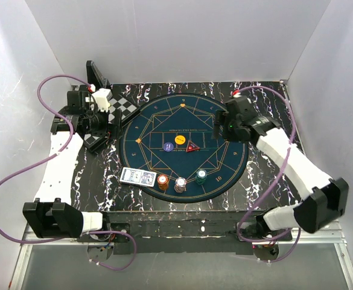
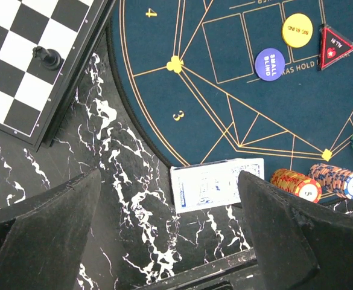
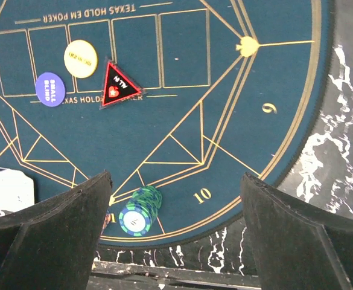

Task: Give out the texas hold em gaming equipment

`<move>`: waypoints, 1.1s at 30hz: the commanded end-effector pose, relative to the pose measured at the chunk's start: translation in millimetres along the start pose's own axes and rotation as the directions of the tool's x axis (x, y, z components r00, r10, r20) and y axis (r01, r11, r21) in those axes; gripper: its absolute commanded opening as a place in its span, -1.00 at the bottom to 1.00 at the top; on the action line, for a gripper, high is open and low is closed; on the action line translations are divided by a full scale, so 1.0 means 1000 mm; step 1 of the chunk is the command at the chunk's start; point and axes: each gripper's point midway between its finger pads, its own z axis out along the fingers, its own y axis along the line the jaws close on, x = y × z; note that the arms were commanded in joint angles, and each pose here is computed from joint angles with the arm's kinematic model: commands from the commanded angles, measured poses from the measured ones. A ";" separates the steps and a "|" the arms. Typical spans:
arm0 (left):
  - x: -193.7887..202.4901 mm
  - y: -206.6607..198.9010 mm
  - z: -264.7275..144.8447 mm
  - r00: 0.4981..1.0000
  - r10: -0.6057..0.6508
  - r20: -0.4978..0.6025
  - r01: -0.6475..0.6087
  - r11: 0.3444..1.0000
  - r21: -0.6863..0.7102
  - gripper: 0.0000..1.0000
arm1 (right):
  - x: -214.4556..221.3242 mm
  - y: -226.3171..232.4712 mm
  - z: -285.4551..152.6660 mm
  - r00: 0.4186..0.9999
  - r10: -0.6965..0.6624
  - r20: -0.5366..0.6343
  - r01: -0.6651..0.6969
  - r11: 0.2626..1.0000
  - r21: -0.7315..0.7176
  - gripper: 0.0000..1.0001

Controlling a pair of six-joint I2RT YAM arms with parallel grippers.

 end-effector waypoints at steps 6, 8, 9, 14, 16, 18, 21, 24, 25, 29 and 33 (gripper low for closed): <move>-0.025 -0.026 0.018 0.995 0.062 0.077 -0.075 0.980 0.183 0.96 | -0.015 0.087 0.050 0.985 -0.170 -0.016 0.169 0.984 -0.055 0.89; -0.028 -0.032 0.033 0.993 0.100 0.071 -0.112 0.974 0.197 0.96 | -0.018 0.091 0.060 0.985 -0.165 -0.048 0.163 0.986 -0.029 0.86; -0.029 -0.037 0.043 0.989 0.132 0.062 -0.142 0.969 0.200 0.96 | -0.022 0.092 0.060 0.986 -0.159 -0.045 0.158 0.987 -0.018 0.86; -0.032 -0.062 0.098 0.968 0.250 -0.012 -0.239 0.940 0.245 0.96 | -0.024 0.073 0.049 0.988 -0.154 0.011 0.154 0.988 0.016 0.86; -0.032 -0.072 0.120 0.956 0.291 -0.029 -0.274 0.925 0.264 0.96 | -0.023 0.060 0.038 0.990 -0.136 0.037 0.135 0.991 0.017 0.86; -0.031 -0.081 0.140 0.939 0.343 -0.041 -0.319 0.907 0.273 0.96 | -0.017 0.045 0.029 0.993 -0.103 0.053 0.102 0.995 0.015 0.86; -0.025 -0.094 0.167 0.913 0.403 -0.056 -0.368 0.878 0.307 0.96 | -0.008 0.029 0.017 0.996 -0.053 0.073 0.053 0.999 -0.006 0.85; -0.013 -0.107 0.187 0.885 0.461 -0.069 -0.416 0.847 0.330 0.96 | 0.002 0.018 0.009 0.997 -0.014 0.073 0.015 1.000 -0.016 0.84; -0.010 -0.112 0.193 0.876 0.477 -0.072 -0.429 0.839 0.335 0.96 | 0.006 0.015 0.009 0.998 -0.007 0.069 0.008 1.000 -0.015 0.84; 0.002 -0.130 0.208 0.843 0.533 -0.071 -0.481 0.806 0.344 0.96 | 0.012 0.009 0.005 0.998 0.018 0.068 -0.016 1.000 -0.024 0.84; 0.014 -0.143 0.218 0.816 0.573 -0.075 -0.512 0.778 0.363 0.96 | 0.012 0.006 0.001 0.997 0.035 0.071 -0.033 0.999 -0.020 0.84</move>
